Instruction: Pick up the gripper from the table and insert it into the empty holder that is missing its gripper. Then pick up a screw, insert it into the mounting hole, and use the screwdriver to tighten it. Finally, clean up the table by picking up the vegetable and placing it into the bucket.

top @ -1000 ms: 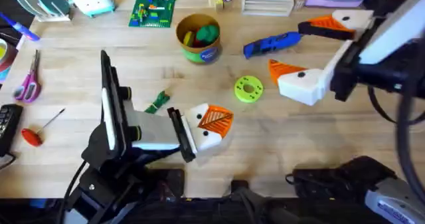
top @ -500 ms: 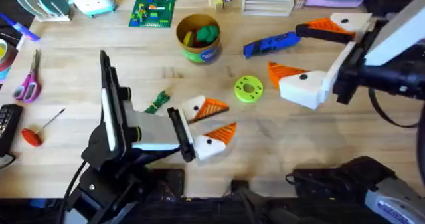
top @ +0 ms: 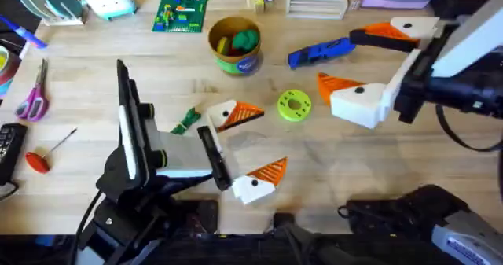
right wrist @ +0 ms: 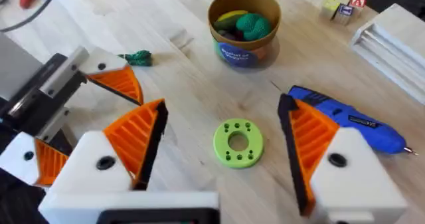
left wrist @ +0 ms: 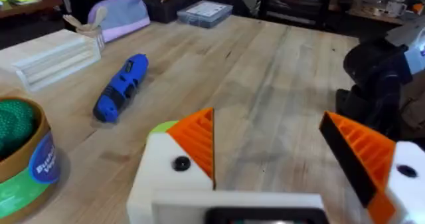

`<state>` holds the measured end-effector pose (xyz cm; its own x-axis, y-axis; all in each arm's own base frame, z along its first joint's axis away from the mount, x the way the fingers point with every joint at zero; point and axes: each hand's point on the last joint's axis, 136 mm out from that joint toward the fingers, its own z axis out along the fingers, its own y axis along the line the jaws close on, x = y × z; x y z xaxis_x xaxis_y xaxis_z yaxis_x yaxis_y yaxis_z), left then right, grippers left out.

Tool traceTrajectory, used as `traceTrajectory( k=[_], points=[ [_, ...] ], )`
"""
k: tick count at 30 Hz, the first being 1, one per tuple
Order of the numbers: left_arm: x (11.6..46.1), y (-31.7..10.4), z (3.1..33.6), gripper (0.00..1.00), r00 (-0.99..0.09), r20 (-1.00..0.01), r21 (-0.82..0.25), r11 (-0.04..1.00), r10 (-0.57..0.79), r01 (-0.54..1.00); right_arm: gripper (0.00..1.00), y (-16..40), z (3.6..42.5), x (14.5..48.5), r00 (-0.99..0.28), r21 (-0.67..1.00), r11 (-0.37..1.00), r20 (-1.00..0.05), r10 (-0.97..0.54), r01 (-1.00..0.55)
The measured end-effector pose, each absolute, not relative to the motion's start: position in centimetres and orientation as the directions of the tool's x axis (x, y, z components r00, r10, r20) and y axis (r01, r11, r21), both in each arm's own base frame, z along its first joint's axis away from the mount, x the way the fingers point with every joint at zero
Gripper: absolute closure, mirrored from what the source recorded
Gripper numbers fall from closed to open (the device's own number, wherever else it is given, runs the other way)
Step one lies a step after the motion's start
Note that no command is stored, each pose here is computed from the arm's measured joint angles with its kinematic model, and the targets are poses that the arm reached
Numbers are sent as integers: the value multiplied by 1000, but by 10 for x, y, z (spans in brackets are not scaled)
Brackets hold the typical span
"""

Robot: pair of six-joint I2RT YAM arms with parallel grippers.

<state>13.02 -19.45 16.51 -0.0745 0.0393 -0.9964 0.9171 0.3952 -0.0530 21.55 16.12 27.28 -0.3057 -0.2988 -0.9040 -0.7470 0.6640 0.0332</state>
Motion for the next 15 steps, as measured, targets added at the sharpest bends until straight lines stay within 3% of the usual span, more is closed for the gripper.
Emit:
traceTrajectory(
  k=[3, 8, 15],
  points=[
    [134, -193, 170, 10, -67, -998, -52, 416, 21, 908, 10, 161, 273, 216, -306, 31, 667, -904, -299, -745],
    [146, -176, 173, 10, -259, -966, -215, 550, 3, 807, 10, 160, 273, 217, -306, 29, 670, -904, -299, -742],
    [145, -126, 244, 10, -424, -905, -252, 766, 29, 591, 11, 161, 280, 221, -274, 9, 674, -917, -288, -739]
  ],
)
